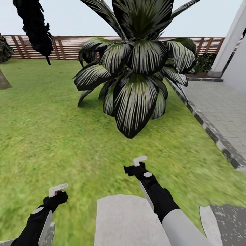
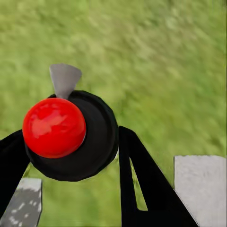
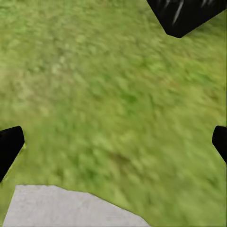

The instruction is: In the garden, pick up the pesticide atomizer on the floor and spray pesticide onto both trees until each tree trunk is fully covered.

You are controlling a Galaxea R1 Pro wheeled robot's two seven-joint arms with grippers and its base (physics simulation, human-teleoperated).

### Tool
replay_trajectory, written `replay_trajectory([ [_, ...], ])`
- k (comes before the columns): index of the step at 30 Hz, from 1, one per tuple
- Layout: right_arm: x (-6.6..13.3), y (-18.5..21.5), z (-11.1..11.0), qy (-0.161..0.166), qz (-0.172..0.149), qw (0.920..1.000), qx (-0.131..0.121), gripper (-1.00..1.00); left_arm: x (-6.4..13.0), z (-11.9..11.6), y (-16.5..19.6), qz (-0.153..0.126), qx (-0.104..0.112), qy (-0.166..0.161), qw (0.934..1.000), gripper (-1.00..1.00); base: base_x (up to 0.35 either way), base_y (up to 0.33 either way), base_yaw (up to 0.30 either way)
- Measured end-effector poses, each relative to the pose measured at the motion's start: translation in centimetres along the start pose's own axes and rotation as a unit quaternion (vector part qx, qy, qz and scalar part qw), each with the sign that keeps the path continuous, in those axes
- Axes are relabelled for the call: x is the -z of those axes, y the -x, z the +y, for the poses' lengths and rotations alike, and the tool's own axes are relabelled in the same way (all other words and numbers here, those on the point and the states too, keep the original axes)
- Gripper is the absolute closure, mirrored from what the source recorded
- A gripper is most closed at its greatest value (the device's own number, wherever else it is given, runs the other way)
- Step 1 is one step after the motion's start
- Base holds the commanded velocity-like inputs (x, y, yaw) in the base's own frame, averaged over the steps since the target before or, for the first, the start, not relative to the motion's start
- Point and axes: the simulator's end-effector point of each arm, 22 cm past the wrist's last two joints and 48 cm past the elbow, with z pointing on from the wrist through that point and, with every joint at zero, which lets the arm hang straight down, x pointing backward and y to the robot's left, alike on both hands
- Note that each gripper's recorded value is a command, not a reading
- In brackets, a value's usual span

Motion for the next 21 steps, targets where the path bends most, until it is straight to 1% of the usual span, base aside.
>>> replay_trajectory([
  [21, 0.6, 1.2, -0.1, -0.002, -0.01, 0.9999, 0.003, -1.0, 0.5, 0.0, 1.0, -0.01, 0.002, -0.001, 1.0, 1.0, 0.233, 0.244, 0.221],
])
